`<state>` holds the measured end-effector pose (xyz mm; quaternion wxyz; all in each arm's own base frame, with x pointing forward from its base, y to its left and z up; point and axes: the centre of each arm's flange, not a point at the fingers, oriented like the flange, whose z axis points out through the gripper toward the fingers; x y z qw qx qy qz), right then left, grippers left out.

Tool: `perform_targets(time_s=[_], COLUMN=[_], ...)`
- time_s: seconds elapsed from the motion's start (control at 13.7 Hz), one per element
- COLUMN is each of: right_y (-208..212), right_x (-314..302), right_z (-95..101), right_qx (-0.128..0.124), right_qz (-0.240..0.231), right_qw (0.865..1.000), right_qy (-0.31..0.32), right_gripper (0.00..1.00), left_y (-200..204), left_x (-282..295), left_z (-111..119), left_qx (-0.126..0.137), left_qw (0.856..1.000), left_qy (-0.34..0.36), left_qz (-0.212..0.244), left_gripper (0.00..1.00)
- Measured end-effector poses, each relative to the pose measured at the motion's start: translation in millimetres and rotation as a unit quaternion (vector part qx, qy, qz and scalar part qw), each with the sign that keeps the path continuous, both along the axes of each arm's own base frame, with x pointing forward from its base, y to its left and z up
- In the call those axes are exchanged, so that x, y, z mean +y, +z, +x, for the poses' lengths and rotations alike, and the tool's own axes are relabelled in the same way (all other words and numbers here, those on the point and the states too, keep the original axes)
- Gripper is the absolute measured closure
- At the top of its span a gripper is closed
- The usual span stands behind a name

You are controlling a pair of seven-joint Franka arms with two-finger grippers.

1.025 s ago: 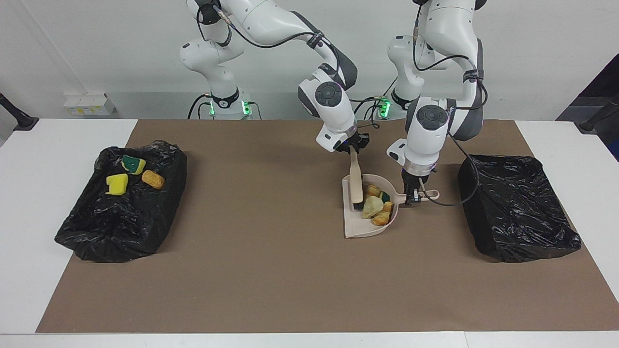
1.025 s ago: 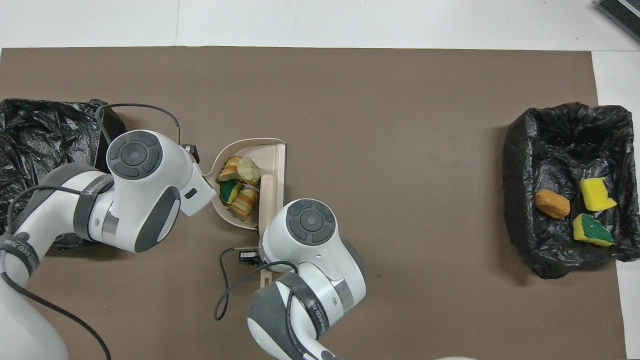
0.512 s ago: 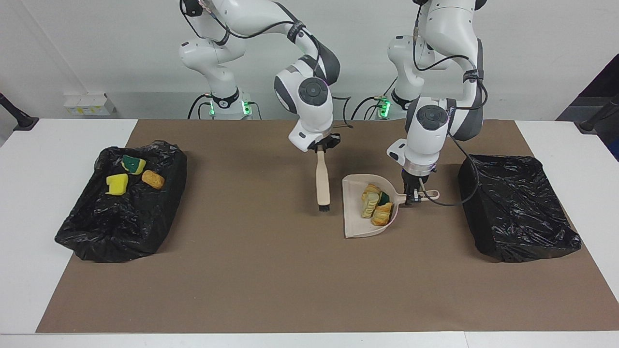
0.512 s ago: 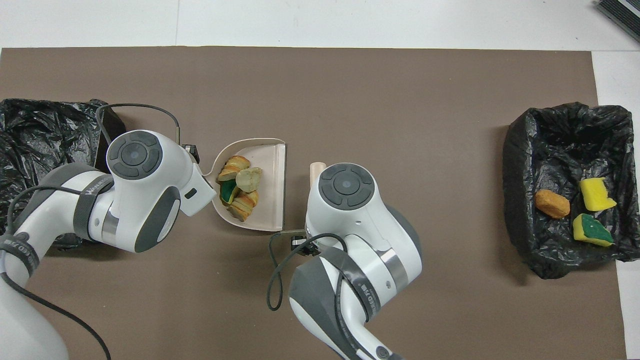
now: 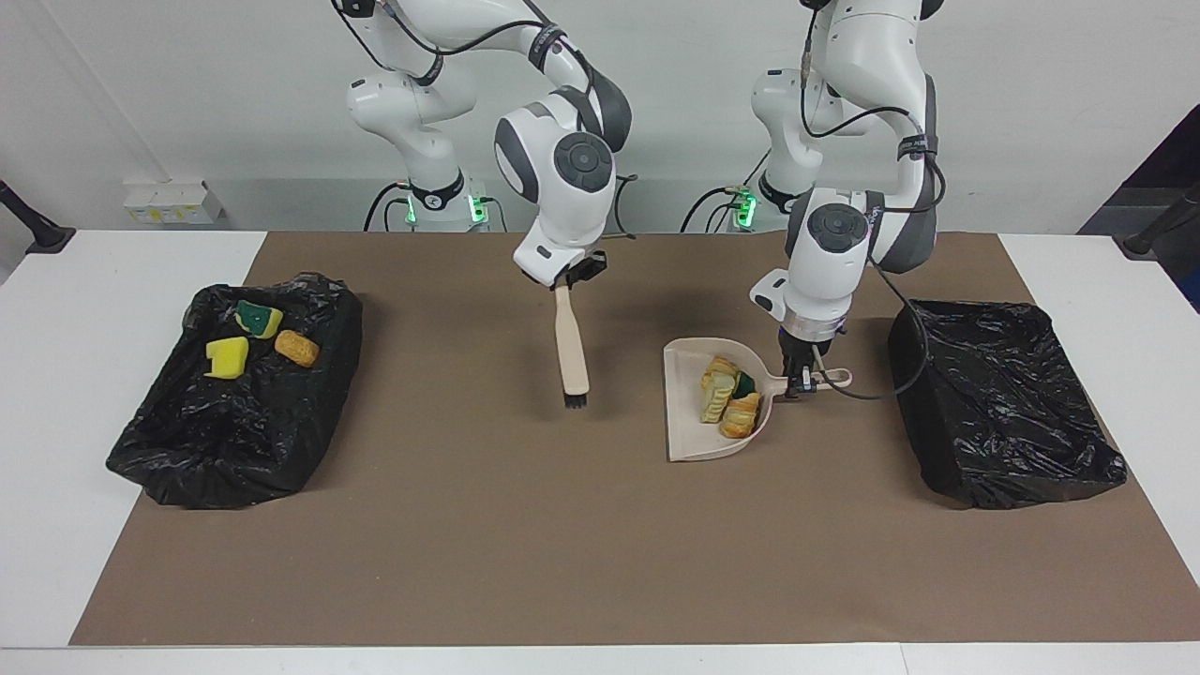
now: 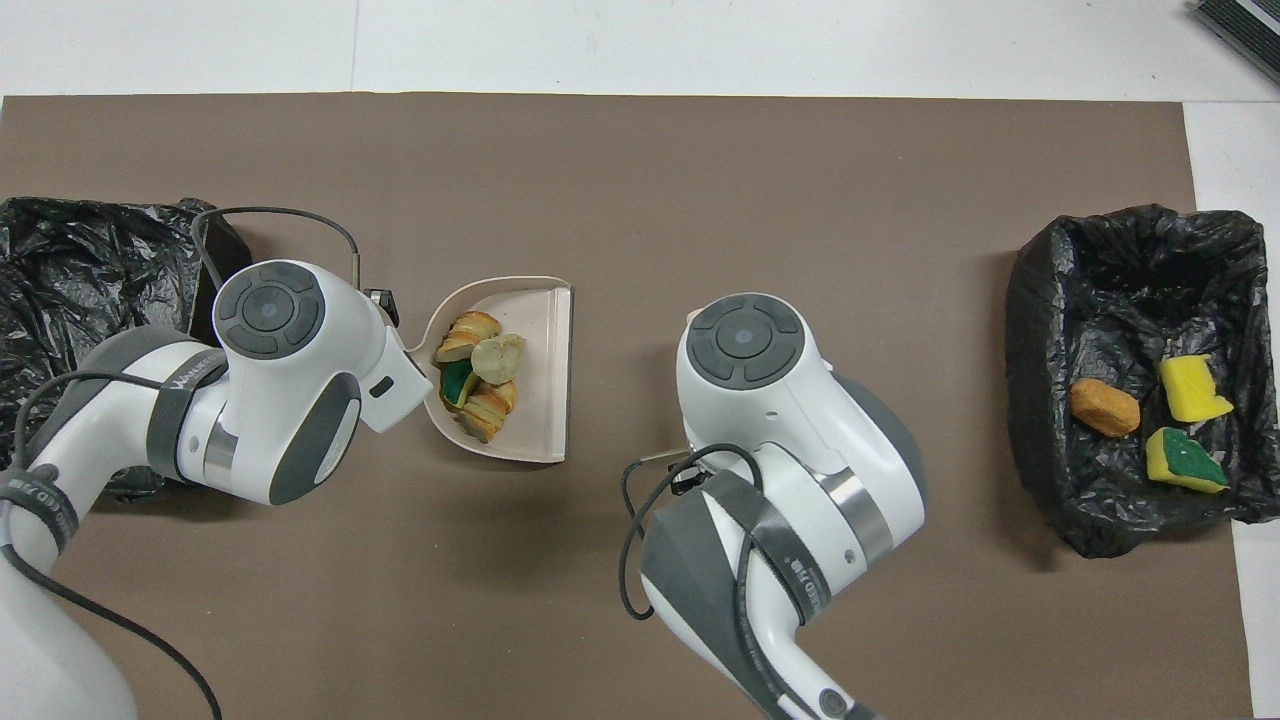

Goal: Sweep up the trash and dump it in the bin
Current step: 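Carry the loaded dustpan to the far bin with the left gripper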

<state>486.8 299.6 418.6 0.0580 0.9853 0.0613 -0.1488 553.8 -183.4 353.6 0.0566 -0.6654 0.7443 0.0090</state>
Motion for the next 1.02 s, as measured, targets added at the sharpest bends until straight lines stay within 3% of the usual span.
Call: perform_targets(time_s=[0.22, 0.59, 0.81, 1.02], right_y=[13, 17, 4, -12], right_x=[-37, -66, -66, -51], right_z=[14.5, 10.5, -6.3, -39.2], right_qx=[0.01, 0.042, 0.03, 0.008], right_qz=[0.013, 0.007, 0.019, 0.044], right_qw=[1.0, 0.999, 0.999, 0.998], right_qy=[0.022, 0.031, 0.031, 0.036], right_gripper=[0.74, 0.74, 0.74, 0.74], left_y=[0, 4, 10, 31], left_x=[2, 28, 43, 54], left_z=[1, 11, 17, 24], left_qx=[0.0, -0.004, -0.009, -0.026], left_qw=[1.0, 1.0, 1.0, 0.999], left_qy=[0.002, 0.019, 0.023, 0.031], left_qz=[0.0, 0.001, 0.0, -0.004], left_gripper=[0.69, 0.69, 0.69, 0.69])
